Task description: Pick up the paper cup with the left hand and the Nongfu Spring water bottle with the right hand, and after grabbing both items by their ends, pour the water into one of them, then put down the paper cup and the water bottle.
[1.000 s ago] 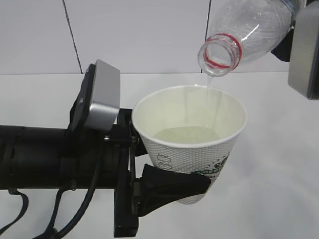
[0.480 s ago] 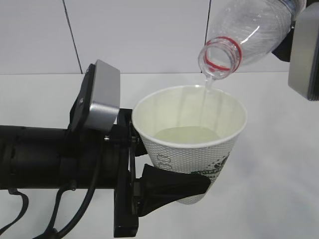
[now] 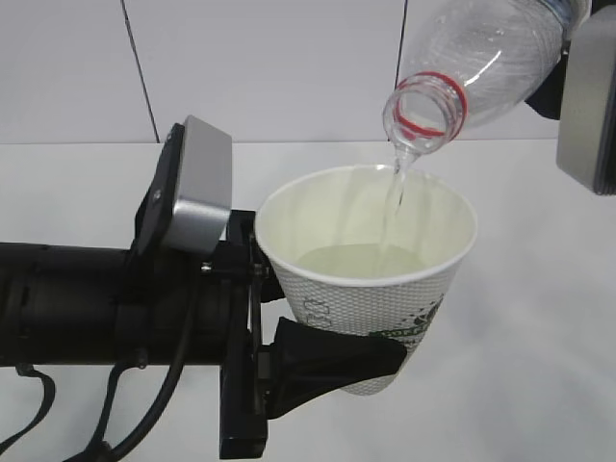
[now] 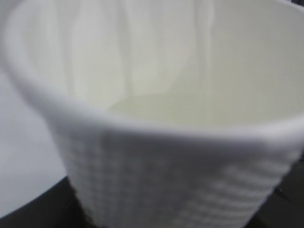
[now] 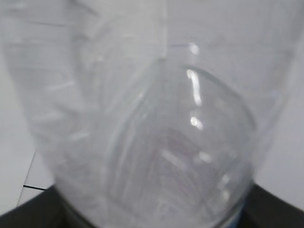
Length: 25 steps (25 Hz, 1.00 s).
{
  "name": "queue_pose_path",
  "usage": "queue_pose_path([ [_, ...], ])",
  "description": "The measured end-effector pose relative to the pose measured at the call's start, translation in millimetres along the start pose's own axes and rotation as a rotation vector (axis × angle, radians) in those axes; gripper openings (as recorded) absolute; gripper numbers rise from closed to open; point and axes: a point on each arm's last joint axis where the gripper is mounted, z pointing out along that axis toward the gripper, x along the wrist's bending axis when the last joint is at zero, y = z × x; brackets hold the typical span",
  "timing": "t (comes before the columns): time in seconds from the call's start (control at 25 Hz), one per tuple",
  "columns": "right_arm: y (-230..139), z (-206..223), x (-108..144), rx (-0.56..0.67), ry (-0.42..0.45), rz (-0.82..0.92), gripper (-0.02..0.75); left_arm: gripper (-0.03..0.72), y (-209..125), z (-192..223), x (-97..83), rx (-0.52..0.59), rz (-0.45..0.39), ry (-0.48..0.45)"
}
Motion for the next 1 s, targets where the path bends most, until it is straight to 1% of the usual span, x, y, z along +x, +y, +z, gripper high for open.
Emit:
queue_pose_path([
  [1.0,0.0,0.0,0.0,0.0,0.0,-0.004,0.438,0.47,-0.4,0.0,0.1,0.005,0.001,0.002],
])
